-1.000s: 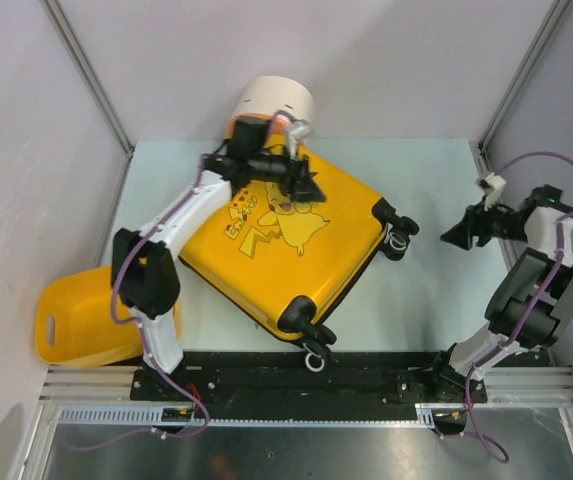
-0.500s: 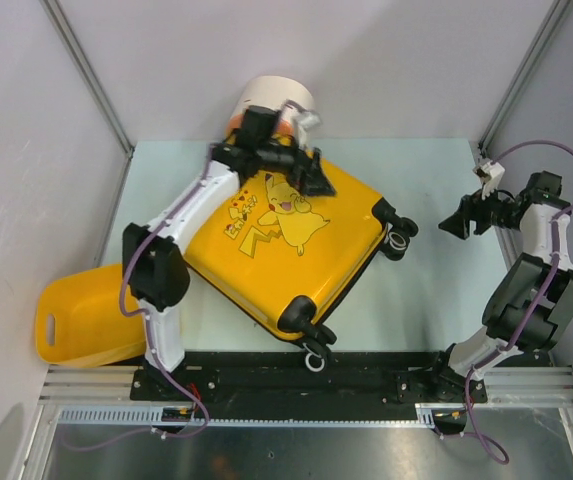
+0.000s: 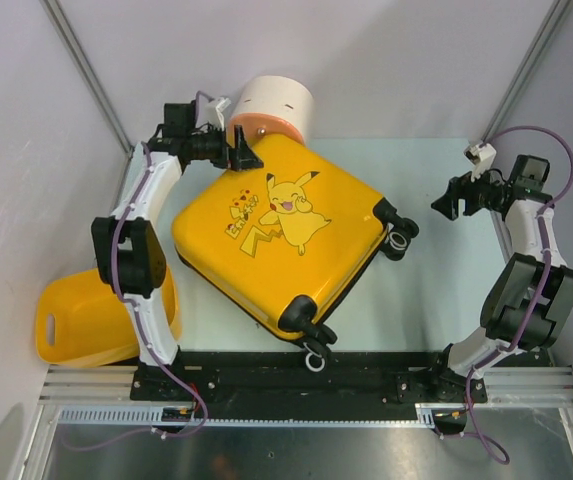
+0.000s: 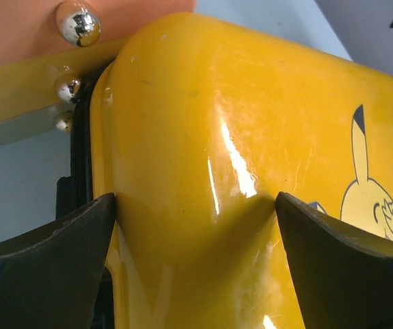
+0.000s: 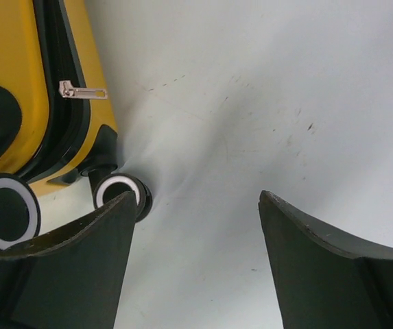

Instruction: Open, take out, and arrange the luggage

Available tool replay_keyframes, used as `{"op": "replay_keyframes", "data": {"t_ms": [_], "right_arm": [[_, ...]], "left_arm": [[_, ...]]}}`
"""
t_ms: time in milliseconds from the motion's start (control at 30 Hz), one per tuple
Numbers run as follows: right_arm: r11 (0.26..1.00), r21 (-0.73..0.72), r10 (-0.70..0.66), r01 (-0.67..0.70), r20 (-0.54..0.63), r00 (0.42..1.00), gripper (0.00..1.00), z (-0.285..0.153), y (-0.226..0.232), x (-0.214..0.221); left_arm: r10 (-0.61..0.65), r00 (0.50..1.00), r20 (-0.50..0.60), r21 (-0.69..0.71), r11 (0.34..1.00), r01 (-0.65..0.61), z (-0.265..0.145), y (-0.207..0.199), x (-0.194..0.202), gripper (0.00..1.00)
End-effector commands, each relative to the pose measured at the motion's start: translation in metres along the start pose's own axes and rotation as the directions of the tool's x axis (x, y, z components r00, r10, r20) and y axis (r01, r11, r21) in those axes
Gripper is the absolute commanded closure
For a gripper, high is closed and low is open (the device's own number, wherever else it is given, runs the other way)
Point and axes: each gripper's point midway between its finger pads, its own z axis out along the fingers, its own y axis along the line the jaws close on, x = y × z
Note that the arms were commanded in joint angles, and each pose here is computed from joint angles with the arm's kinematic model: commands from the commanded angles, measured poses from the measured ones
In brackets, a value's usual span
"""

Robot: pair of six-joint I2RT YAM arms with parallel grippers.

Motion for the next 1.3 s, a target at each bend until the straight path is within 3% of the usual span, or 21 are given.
{"op": "replay_keyframes", "data": {"t_ms": [0, 367, 633, 767, 833, 933, 1000, 1067, 1167, 1233, 1267], "right_arm": [[0.998, 0.053, -0.039, 0.038, 0.033, 0.999, 0.23, -0.002, -0.013, -0.016], [0.999, -0.02, -0.037, 0.035, -0.077, 0.996, 0.25, -0.021, 0.001, 0.026], [0.995, -0.088, -0.05, 0.039, -0.13, 0.99, 0.25, -0.041, 0.016, 0.056], [0.989, -0.146, -0.044, 0.025, -0.126, 0.991, 0.25, -0.037, 0.033, 0.064], [0.987, -0.16, -0.046, 0.026, -0.124, 0.991, 0.25, -0.033, 0.039, 0.067], [0.986, -0.159, -0.065, 0.047, -0.109, 0.992, 0.25, -0.023, 0.042, 0.063], [0.985, -0.155, -0.087, 0.072, -0.089, 0.992, 0.25, -0.014, 0.04, 0.055], [0.984, -0.16, -0.089, 0.074, -0.086, 0.992, 0.25, -0.007, 0.042, 0.053], [0.969, -0.222, -0.133, 0.109, -0.097, 0.986, 0.25, 0.004, 0.058, 0.055], [0.948, -0.291, -0.164, 0.129, -0.101, 0.981, 0.26, 0.009, 0.079, 0.06], [0.938, -0.318, -0.177, 0.135, -0.105, 0.979, 0.26, 0.01, 0.087, 0.065]], "left_arm": [[-0.11, 0.983, -0.147, 0.286, 0.947, 0.148, 0.03, -0.061, 0.042, 0.01], [0.025, 0.935, -0.353, 0.479, 0.864, 0.158, 0.094, -0.171, 0.118, 0.19], [0.151, 0.931, -0.334, 0.535, 0.843, 0.055, 0.109, -0.217, 0.127, 0.26], [0.187, 0.921, -0.341, 0.559, 0.828, 0.039, 0.104, -0.242, 0.136, 0.22], [0.196, 0.934, -0.297, 0.568, 0.823, 0.008, 0.093, -0.249, 0.117, 0.19], [0.228, 0.964, -0.138, 0.504, 0.854, -0.13, 0.057, -0.24, 0.058, 0.08], [0.216, 0.975, -0.048, 0.409, 0.895, -0.179, 0.027, -0.213, 0.02, 0.01], [0.196, 0.98, 0.039, 0.295, 0.935, -0.199, -0.018, -0.188, -0.009, 0.0], [0.109, 0.99, 0.092, 0.124, 0.985, -0.12, -0.072, -0.144, -0.009, 0.0], [0.052, 0.994, 0.1, 0.078, 0.995, -0.06, -0.094, -0.13, 0.006, 0.0], [-0.044, 0.996, 0.072, 0.038, 0.998, 0.042, -0.101, -0.108, 0.034, 0.0]]}}
